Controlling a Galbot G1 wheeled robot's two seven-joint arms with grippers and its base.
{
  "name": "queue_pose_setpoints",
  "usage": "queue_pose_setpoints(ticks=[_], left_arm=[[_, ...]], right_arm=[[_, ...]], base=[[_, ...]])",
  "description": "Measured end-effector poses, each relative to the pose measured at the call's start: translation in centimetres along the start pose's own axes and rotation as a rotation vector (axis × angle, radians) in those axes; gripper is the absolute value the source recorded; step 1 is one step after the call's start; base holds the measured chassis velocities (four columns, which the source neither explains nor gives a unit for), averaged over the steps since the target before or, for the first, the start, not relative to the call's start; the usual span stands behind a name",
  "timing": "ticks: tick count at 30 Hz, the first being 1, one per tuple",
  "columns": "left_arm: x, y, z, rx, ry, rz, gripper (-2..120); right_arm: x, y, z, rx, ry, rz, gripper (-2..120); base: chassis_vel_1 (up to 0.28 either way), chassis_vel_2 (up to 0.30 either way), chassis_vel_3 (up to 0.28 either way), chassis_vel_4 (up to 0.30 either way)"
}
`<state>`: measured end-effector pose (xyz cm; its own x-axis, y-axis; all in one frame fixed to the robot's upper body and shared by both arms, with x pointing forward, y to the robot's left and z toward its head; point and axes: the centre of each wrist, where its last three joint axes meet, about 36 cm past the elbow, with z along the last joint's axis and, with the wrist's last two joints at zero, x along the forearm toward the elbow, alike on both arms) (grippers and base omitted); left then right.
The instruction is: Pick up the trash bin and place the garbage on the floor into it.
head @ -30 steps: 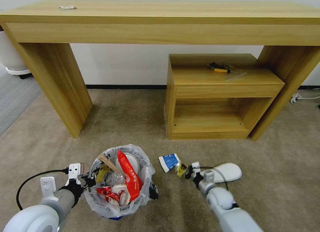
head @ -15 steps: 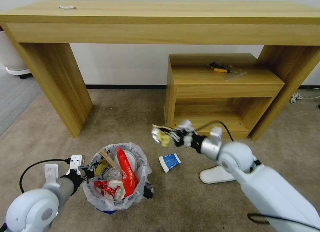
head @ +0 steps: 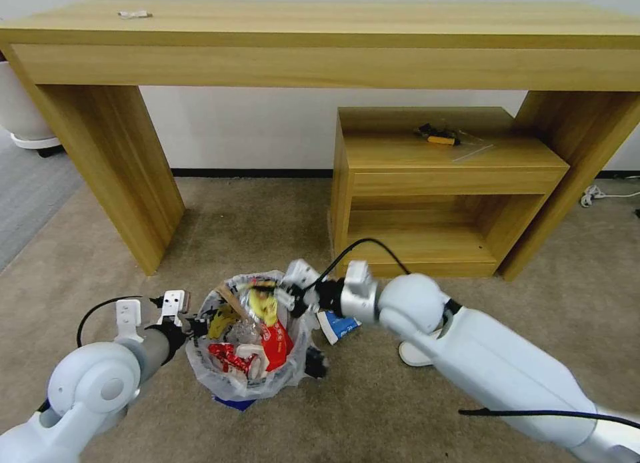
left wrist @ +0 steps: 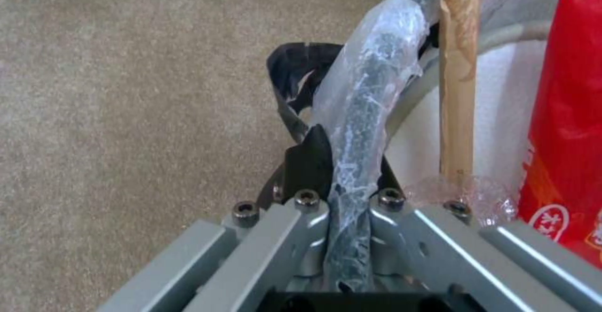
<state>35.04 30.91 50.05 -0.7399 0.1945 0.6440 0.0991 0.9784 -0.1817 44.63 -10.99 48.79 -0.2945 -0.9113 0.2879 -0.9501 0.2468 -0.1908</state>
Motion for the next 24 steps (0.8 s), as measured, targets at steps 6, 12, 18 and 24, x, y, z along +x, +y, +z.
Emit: queue_pose_setpoints(ticks=[6, 12, 18, 24], left_arm=[[0.3, -0.3, 0.2, -0.001, 0.004, 0.004, 1], [0.6, -0.4, 0.4, 0.016, 0.002, 0.011, 1], [0.6, -0.5, 0.5, 0.027, -0.002, 0.019, 1], [0.9, 0.2, 1.3, 0.041, -0.008, -0.011, 1]], right_arm=[[-0.4, 0.4, 0.9, 0.031, 0.003, 0.019, 31], [-0.3, 0.3, 1.4, 0.003, -0.005, 0.045, 57], [0.2, 0.3, 1.5, -0.092, -0.037, 0.101, 76], [1.9, 0.1, 2.9, -0.233, -0.045, 0.297, 96]], base=[[0.000, 0.000, 0.000, 0.000], [0.000, 0.000, 0.000, 0.000], [0.000, 0.000, 0.000, 0.000], [0.000, 0.000, 0.000, 0.000]])
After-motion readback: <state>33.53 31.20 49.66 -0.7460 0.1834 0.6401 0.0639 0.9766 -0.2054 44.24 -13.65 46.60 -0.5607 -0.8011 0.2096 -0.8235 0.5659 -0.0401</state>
